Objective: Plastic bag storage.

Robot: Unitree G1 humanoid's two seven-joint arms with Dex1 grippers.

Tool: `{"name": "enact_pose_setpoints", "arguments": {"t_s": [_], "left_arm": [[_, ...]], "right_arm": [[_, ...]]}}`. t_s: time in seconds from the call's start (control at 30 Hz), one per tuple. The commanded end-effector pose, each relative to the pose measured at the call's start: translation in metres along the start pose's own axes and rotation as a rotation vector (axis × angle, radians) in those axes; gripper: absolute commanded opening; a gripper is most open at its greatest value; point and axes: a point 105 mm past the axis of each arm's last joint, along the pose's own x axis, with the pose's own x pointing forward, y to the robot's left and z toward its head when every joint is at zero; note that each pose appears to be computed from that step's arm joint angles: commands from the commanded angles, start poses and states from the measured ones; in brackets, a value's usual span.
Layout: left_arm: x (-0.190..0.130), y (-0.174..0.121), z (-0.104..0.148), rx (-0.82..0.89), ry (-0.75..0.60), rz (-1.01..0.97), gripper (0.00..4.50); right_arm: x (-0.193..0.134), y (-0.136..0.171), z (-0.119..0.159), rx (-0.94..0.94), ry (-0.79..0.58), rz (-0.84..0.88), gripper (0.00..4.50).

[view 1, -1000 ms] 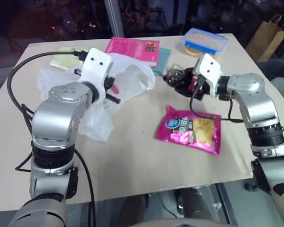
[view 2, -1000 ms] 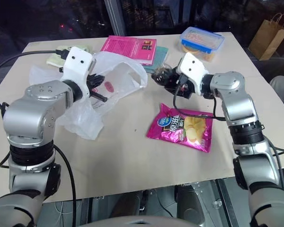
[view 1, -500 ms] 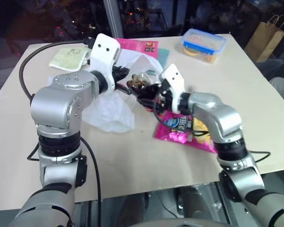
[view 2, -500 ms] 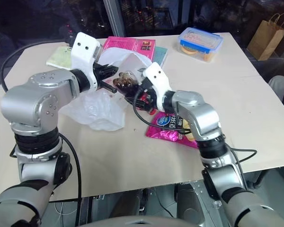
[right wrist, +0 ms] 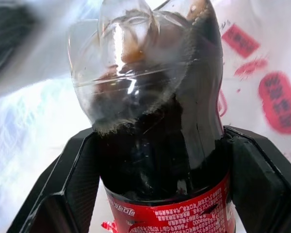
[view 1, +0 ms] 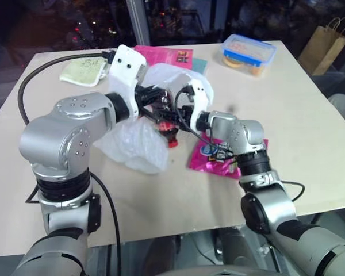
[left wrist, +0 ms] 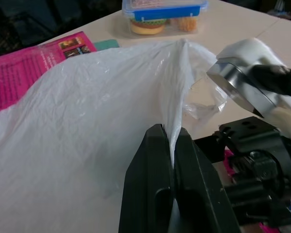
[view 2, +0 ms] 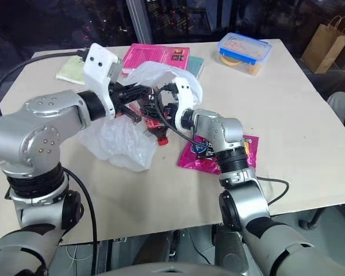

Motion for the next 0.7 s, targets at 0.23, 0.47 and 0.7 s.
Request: {"name": "enact_pose_setpoints", "arguments": {"t_s": [0.23, 0.47, 0.7], "left_arm": [[-0.009, -0.013, 0.005, -0.009, -0.051, 0.025, 0.00], [-0.010, -0.005, -0.001, -0.040, -0.039, 0.080, 0.00], [-0.002, 0.013, -0.015, -0.079, -0.024, 0.167, 0.00]], "right_arm": [[0.084, 0.065, -0.010, 0.244, -0.024, 0.122, 3.13], [0.088, 0.067, -0.014, 0.145, -0.007, 0.160, 4.43], [0.047, 0.036, 0.019, 0.045, -0.065, 0.152, 4.43]]}}
